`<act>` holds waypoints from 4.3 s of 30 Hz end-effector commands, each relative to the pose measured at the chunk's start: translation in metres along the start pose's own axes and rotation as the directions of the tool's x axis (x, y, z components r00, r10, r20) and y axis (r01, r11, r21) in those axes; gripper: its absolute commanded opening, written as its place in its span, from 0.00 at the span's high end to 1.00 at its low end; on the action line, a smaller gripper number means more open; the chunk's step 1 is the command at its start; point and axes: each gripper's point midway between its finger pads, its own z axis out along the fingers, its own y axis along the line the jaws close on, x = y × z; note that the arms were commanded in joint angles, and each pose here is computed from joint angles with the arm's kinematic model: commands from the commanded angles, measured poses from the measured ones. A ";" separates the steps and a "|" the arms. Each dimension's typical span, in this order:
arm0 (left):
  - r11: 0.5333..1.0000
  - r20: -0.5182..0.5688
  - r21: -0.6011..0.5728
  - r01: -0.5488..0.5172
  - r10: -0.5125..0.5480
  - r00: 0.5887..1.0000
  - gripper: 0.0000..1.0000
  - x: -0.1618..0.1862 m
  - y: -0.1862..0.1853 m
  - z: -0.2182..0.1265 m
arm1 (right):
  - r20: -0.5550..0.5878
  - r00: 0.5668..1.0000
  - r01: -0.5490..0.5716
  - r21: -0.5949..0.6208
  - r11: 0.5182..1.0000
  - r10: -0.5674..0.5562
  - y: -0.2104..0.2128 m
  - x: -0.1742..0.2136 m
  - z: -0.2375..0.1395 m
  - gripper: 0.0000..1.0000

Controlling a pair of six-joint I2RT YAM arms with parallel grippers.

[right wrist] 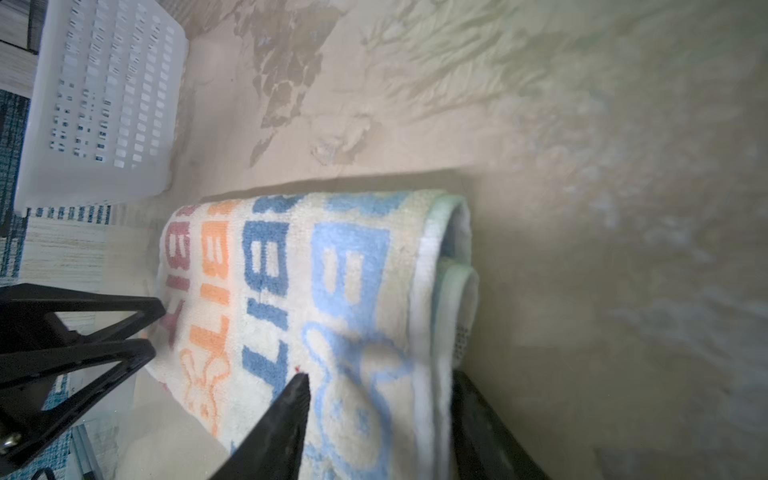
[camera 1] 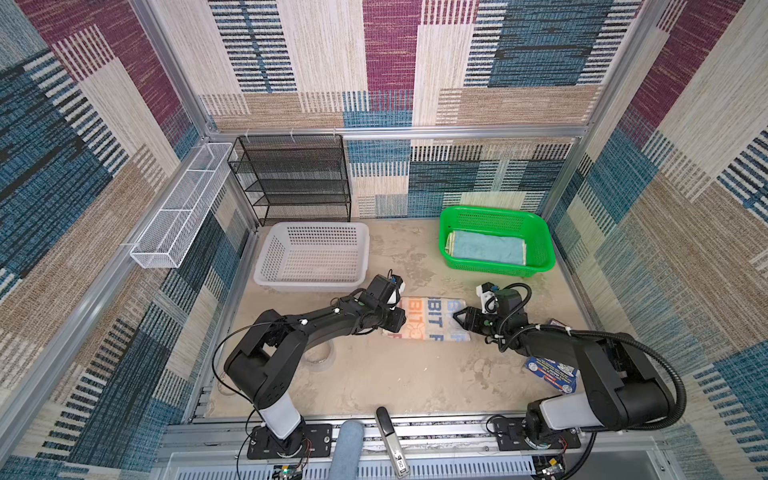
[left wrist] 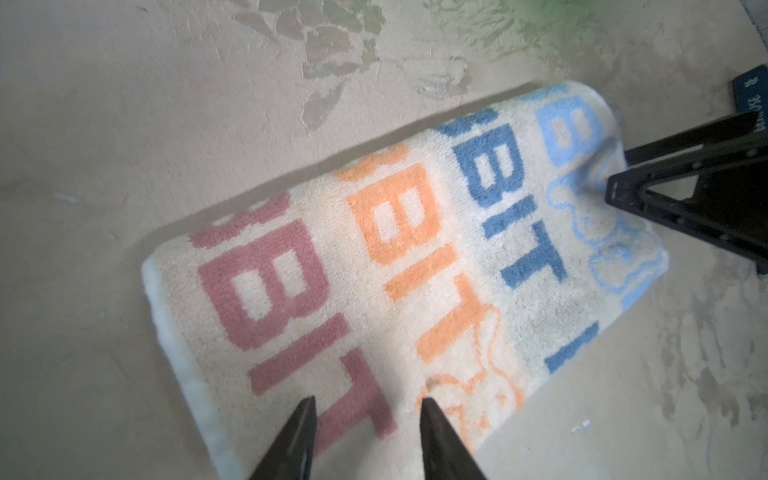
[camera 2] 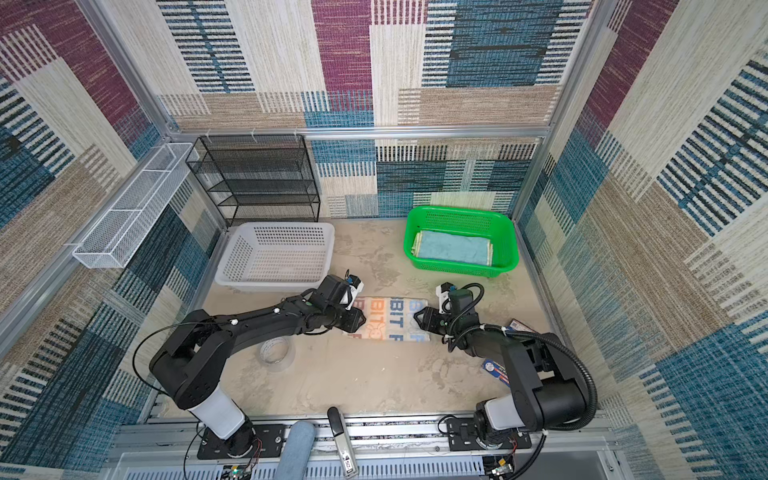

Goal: Fold and stack the towels

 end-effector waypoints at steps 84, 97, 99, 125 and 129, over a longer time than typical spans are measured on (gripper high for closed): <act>0.996 0.243 -0.037 -0.086 0.092 0.966 0.40 -0.028 0.003 -0.061 | 0.240 0.945 0.067 0.526 0.848 -0.223 -0.130 -0.300 -0.057 0.00; 0.915 0.307 -0.398 0.059 0.073 0.949 0.34 -0.017 0.070 -0.112 | 0.378 0.872 0.141 0.415 0.899 -0.311 -0.064 -0.262 -0.105 0.00; 0.897 0.323 -0.434 0.087 0.065 0.944 0.32 -0.012 0.080 -0.122 | 0.392 0.860 0.176 0.375 0.910 -0.327 -0.047 -0.245 -0.108 0.00; 0.584 0.481 -0.766 0.268 0.245 0.842 0.23 -0.012 0.229 -0.183 | 0.525 0.604 0.334 0.517 0.788 -0.600 -0.042 -0.158 -0.091 0.00; 0.653 0.541 -0.701 0.287 0.225 0.810 0.21 -0.015 0.243 -0.164 | 0.585 0.515 0.304 0.559 0.771 -0.627 -0.043 -0.151 -0.107 0.00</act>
